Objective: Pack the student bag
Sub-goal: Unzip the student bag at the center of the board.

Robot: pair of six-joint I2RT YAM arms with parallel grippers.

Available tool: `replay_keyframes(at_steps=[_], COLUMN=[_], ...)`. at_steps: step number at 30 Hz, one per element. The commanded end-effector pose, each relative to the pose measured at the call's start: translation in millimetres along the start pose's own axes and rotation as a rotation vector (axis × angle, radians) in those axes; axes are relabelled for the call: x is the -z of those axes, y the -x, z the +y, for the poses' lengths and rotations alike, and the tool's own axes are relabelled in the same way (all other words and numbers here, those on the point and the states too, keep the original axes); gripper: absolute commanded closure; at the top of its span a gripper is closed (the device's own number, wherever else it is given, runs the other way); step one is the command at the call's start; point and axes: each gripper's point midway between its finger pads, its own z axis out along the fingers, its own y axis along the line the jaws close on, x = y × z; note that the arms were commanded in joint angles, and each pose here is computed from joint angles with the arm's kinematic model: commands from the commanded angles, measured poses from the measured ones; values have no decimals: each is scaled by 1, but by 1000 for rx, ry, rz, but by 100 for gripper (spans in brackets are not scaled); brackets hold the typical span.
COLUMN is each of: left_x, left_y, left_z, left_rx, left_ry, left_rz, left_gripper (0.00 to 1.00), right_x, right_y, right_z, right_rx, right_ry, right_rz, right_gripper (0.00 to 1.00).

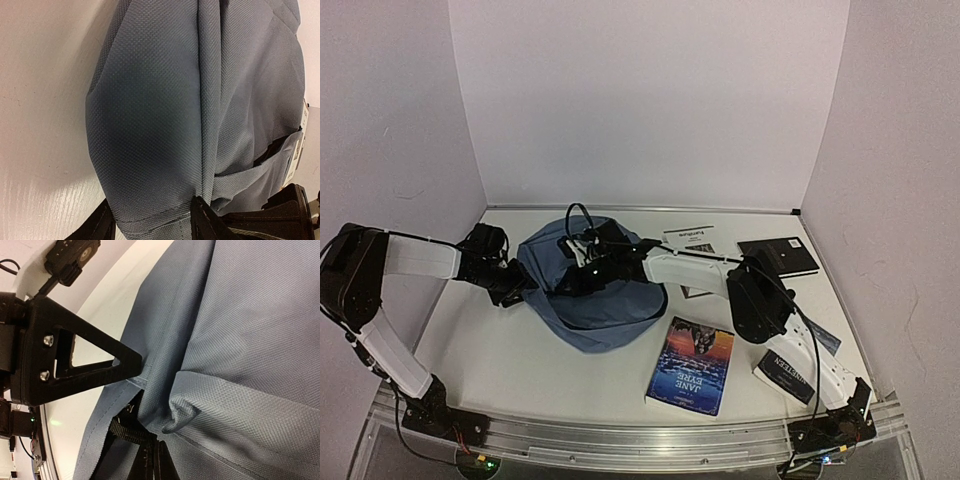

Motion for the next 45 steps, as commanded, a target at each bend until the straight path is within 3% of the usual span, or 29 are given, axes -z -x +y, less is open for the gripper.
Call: replay_keyframes(at_steps=[1,9,13,17,20,24,34,41,45], left_x=[-3,-2,-1,-1,-3,-8,-9,-10,-8], left_y=[5,6,8,9,10,10,14,13,10], left_z=[-4,1,8,13,15,20,29,32,37], left_rx=[-3,1,11,24,33,49,75,68,71], left_ry=[-19,5,26,36,43,57,70,71,84], left_rz=[-15,-21,-25,-24,-21,-15,-17,-15,-17], left_gripper=[52,54,61,74,88,99,100,100,100], right_x=[39,60,69,74,79,81,88,99,111], right_y=[52,67,70,64,59,42,2,31,41], right_z=[47,51,54,52,55,57,39,8,20], right_rx=[78,98,111,127,149,172,296,313,284], right_ry=[85,71,63,44,50,79,15,-153,-51], right_rz=[-108,-141,-146,-133,-120,-74,7,-64,-71], right_gripper=[100,100,100,100,100,100,100,100,100])
